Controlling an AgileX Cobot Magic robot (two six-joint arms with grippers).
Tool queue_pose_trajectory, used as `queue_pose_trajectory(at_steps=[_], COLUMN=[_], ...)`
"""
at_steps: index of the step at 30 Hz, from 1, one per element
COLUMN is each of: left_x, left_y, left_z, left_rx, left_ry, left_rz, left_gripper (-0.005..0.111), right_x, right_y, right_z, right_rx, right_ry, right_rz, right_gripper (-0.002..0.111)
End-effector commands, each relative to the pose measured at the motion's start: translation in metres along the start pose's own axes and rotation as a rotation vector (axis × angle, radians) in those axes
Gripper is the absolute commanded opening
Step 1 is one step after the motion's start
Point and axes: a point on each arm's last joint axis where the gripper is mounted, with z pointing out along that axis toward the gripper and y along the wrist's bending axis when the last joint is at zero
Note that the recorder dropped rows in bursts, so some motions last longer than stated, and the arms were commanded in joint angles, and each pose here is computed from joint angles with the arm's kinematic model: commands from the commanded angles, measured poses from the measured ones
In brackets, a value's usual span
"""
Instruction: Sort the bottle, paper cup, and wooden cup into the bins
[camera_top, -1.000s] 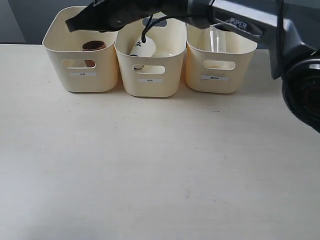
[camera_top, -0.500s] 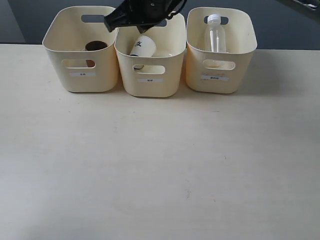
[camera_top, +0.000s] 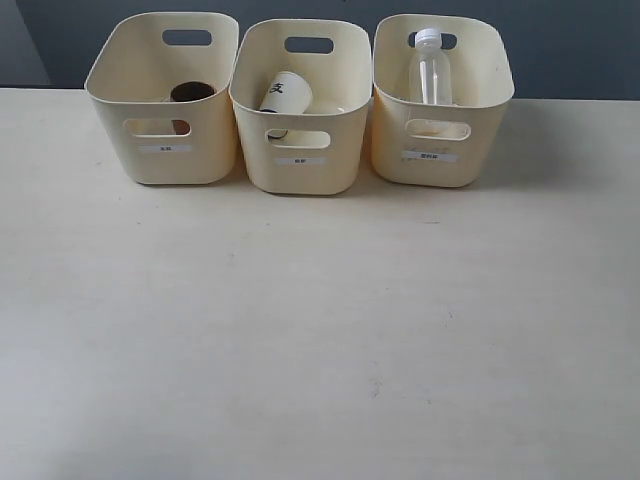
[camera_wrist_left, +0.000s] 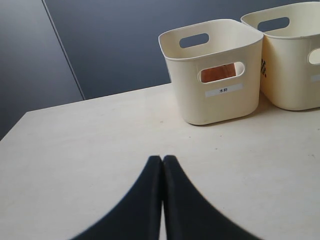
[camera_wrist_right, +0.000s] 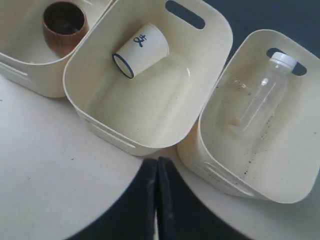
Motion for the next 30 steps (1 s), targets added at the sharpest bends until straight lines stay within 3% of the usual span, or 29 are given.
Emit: queue_pose_trajectory(at_steps=[1, 8, 13, 30], left_x=[0.0, 0.0, 0.0, 0.0], left_y=[0.0, 0.0, 0.0, 0.0], left_z=[0.0, 0.0, 0.0, 0.0], left_rx=[0.001, 0.001, 0.001, 0.001], left_ry=[-0.009, -0.009, -0.009, -0.009], left_rz=[0.004, 0.004, 0.004, 0.004], left_gripper=[0.0, 0.0, 0.0, 0.0], right_x=[0.0, 0.004, 0.031, 0.136], right_y=[-0.018, -0.039, -0.056, -0.082], right_z=[-0.038, -0.107, -0.154, -0.204], right_rx=[0.07, 0.069, 0.074, 0.139], right_ry=[-0.046, -0.186, -0.236, -0.314], right_rz=[0.035, 0.103, 0.117, 0.176], right_gripper=[-0.001, -0.001, -0.001, -0.001])
